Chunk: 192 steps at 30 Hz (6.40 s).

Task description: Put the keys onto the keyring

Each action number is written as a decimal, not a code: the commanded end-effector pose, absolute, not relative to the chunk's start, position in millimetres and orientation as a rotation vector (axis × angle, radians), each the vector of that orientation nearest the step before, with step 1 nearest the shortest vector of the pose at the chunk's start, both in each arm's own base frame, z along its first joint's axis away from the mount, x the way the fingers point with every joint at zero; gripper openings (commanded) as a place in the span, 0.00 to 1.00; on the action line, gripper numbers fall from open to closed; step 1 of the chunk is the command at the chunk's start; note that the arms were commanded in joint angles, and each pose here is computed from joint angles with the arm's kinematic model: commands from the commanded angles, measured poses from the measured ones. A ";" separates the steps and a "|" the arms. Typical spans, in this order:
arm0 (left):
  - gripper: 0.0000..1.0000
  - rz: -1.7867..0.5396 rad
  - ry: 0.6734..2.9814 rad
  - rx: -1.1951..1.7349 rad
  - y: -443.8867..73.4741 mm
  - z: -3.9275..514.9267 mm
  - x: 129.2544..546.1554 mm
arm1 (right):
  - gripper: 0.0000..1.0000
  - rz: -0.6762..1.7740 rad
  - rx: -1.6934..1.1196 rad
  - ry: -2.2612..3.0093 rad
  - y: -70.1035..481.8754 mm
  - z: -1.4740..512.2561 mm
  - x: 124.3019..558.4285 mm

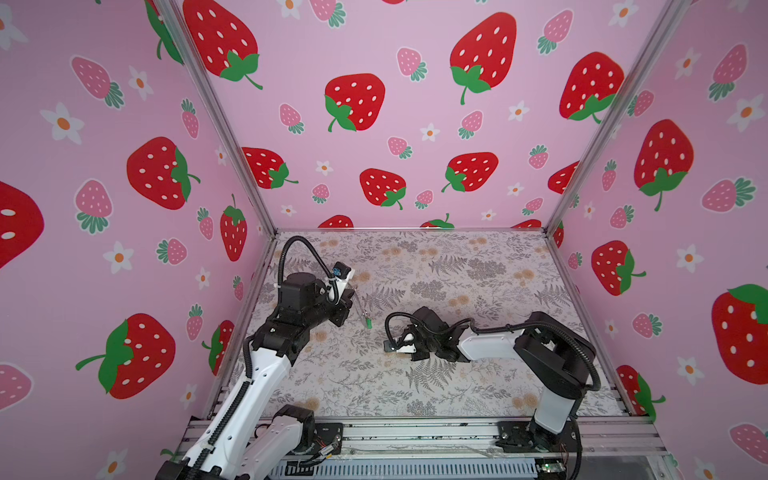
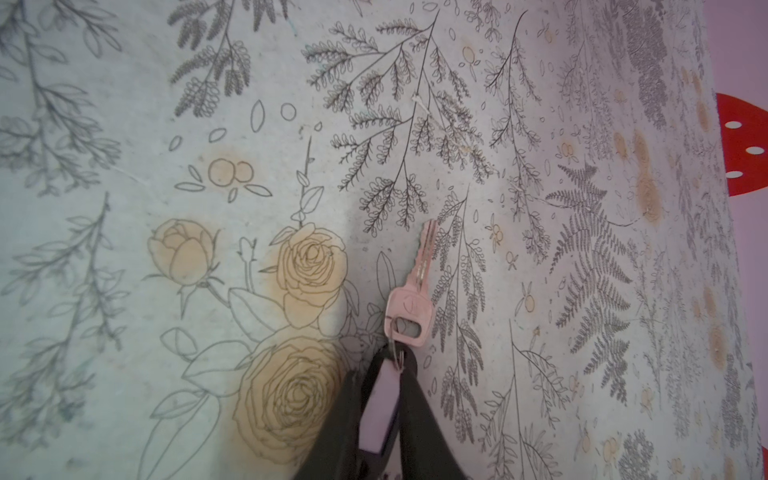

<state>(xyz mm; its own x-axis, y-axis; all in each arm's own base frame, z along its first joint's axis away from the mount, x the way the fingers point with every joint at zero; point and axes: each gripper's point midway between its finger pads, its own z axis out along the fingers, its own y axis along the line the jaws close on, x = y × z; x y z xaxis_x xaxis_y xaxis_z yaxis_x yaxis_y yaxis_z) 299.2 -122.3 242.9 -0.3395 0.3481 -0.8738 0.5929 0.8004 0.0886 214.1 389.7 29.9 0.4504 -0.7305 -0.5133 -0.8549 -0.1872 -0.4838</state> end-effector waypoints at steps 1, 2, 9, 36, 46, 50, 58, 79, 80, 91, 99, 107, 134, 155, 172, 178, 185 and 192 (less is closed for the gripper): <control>0.00 -0.287 1.891 0.719 -126.5 258.3 303.1 | 0.21 0.223 -1.950 1.304 396.3 35.6 219.6; 0.00 -0.285 1.889 0.720 -126.9 259.0 303.7 | 0.21 0.220 -1.946 1.305 395.9 36.4 220.9; 0.00 -0.287 1.884 0.732 -130.2 260.1 305.3 | 0.20 0.224 -1.953 1.300 396.6 35.3 223.3; 0.00 -0.277 1.900 0.745 -132.5 253.5 307.4 | 0.19 0.225 -1.998 1.306 394.4 26.5 222.4; 0.00 -0.277 1.903 0.748 -132.8 251.8 307.7 | 0.18 0.228 -2.010 1.312 393.9 22.7 221.6; 0.00 -0.275 1.905 0.748 -132.5 250.9 307.6 | 0.16 0.228 -2.003 1.317 394.8 23.4 222.9; 0.00 -0.278 1.905 0.750 -133.3 251.1 307.7 | 0.11 0.242 -1.988 1.328 396.1 25.7 224.2; 0.00 -0.347 1.816 0.830 -146.5 257.4 294.1 | 0.01 0.440 -1.763 1.375 376.9 97.1 216.8; 0.00 -0.357 1.811 0.835 -147.9 257.6 292.6 | 0.01 0.454 -1.762 1.371 374.4 99.6 214.1; 0.00 -0.400 1.784 0.922 -160.6 252.9 275.4 | 0.01 0.576 -1.706 1.331 350.5 127.2 196.5; 0.00 -0.470 1.744 0.989 -175.2 254.8 264.1 | 0.00 0.644 -1.668 1.277 340.3 151.4 187.9; 0.00 -0.438 1.706 1.137 -189.4 241.0 250.4 | 0.00 0.656 -1.653 1.258 333.6 168.7 182.7; 0.00 -0.130 1.407 1.423 -231.2 251.3 234.7 | 0.00 0.750 -1.681 1.107 317.7 242.0 156.8; 0.00 -0.074 1.416 1.416 -245.6 255.4 238.4 | 0.00 0.857 -1.707 1.075 326.4 242.4 149.1; 0.00 -0.042 1.355 1.421 -262.8 264.4 228.9 | 0.00 0.917 -1.640 1.050 333.1 251.6 150.1; 0.00 -0.036 1.338 1.422 -264.3 267.2 226.8 | 0.00 0.922 -1.631 1.053 333.2 251.0 150.4; 0.00 -0.032 1.325 1.420 -266.1 271.9 225.9 | 0.00 0.933 -1.634 1.065 333.9 247.5 150.5; 0.00 -0.035 1.309 1.426 -267.1 274.6 223.0 | 0.00 0.920 -1.628 1.072 334.7 246.6 153.0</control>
<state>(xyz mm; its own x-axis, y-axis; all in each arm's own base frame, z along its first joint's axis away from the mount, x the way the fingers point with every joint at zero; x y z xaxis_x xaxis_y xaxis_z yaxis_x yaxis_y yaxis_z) 220.2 -261.6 234.2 0.3137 0.7101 -0.6303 0.7466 0.2256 0.6258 154.8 335.0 249.1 0.3391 -0.2359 -0.9107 -0.9382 -0.1563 -0.3089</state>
